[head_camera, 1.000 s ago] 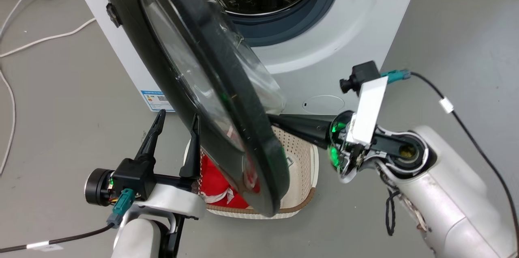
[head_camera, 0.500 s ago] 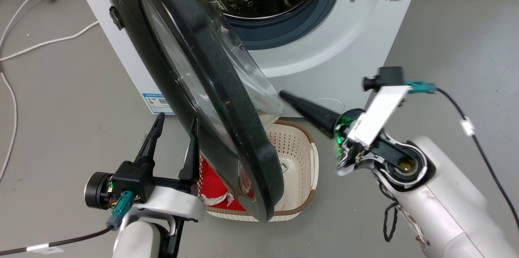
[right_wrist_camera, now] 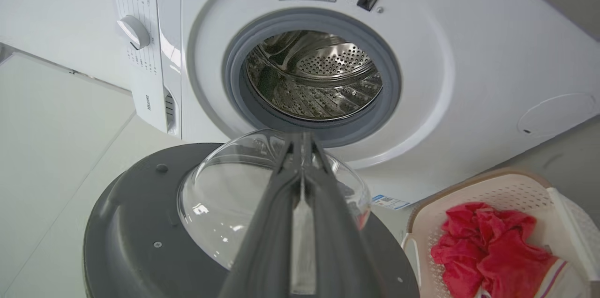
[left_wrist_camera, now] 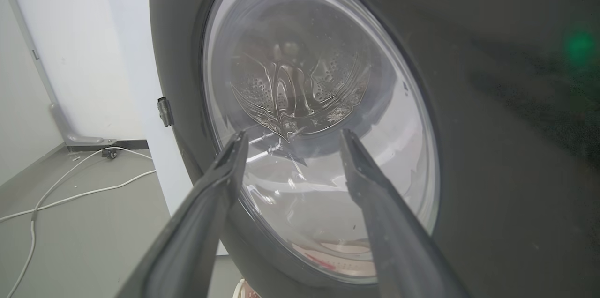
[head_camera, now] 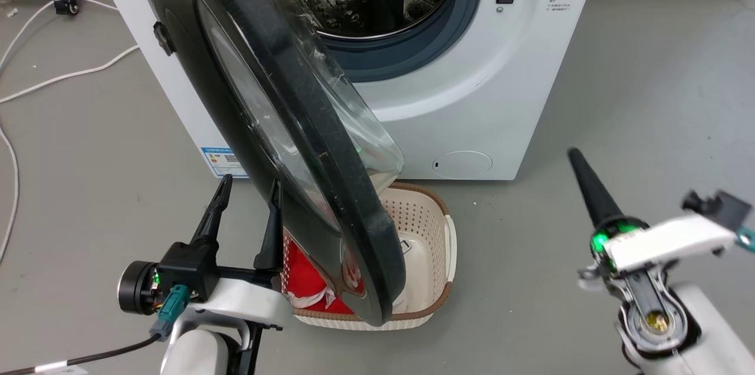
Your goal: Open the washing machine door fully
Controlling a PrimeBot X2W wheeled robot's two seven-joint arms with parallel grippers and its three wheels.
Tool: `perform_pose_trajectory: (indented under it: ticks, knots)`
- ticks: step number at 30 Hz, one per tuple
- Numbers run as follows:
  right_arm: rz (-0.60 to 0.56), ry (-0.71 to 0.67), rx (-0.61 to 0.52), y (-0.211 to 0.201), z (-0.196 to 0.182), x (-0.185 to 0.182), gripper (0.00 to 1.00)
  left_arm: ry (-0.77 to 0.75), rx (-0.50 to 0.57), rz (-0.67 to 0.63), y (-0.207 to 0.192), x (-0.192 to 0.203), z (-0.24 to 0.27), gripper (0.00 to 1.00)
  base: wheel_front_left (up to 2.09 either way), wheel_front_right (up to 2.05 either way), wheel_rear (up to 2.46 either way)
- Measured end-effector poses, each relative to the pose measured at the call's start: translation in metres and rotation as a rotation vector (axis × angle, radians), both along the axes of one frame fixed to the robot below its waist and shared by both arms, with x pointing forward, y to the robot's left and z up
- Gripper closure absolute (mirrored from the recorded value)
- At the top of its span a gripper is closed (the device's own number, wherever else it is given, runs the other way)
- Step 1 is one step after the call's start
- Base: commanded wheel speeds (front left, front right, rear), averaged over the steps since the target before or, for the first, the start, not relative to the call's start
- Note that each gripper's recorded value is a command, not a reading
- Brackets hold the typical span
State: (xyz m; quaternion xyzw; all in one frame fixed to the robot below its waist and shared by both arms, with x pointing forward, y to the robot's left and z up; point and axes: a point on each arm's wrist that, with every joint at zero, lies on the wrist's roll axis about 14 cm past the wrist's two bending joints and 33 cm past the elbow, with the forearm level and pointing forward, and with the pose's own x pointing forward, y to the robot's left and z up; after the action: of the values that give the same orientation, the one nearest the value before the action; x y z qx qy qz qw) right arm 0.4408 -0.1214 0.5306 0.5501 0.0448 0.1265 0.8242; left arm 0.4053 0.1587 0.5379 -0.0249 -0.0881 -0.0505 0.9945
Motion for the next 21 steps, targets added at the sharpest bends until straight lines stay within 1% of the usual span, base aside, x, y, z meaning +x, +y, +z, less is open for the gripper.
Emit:
perform_pose_trajectory:
  ticks: [1,2,5,7,9,11,13,15,19,21]
  knots:
    - [-0.039,0.001,-0.006,-0.008,-0.004,-0.003,0.0,0.0,0.0,0.0,0.0,0.0,0.0,0.0,0.0,0.0,0.0]
    - [-0.133,-0.001,-0.079,-0.034,-0.015,-0.011,0.0,0.0,-0.001,0.004,0.001,-0.001,0.0,0.0,0.0,0.0,0.0]
    - [-0.205,0.007,-0.139,-0.056,-0.025,-0.019,0.0,0.002,-0.002,0.001,-0.001,-0.001,-0.001,0.0,0.0,0.0,0.0]
    - [-0.257,-0.003,-0.215,-0.072,-0.028,-0.022,0.0,0.006,-0.002,0.001,-0.001,-0.001,-0.002,0.0,0.0,0.0,0.0]
    - [-0.332,-0.04,-0.315,-0.094,-0.021,-0.025,0.0,0.007,-0.003,0.002,-0.001,0.0,-0.002,0.0,0.0,0.0,0.0]
    - [-0.389,-0.076,-0.41,-0.106,-0.014,-0.029,0.0,0.007,-0.003,0.001,-0.002,0.001,-0.003,0.0,0.0,0.0,0.0]
    - [-0.421,-0.121,-0.564,-0.112,-0.006,-0.034,0.0,0.007,-0.004,0.001,-0.002,0.001,-0.003,0.0,0.0,0.0,0.0]
    - [-0.456,-0.157,-0.658,-0.114,0.004,-0.04,0.0,0.008,-0.004,0.002,-0.002,0.001,-0.003,0.0,0.0,0.0,0.0]
    - [-0.474,-0.226,-0.865,-0.11,0.019,-0.05,0.0,0.005,-0.004,0.004,-0.001,0.001,-0.002,0.0,0.0,0.0,0.0]
    - [-0.469,-0.261,-0.948,-0.104,0.026,-0.054,0.0,0.006,-0.004,0.006,0.0,0.0,-0.002,0.0,0.0,0.0,0.0]
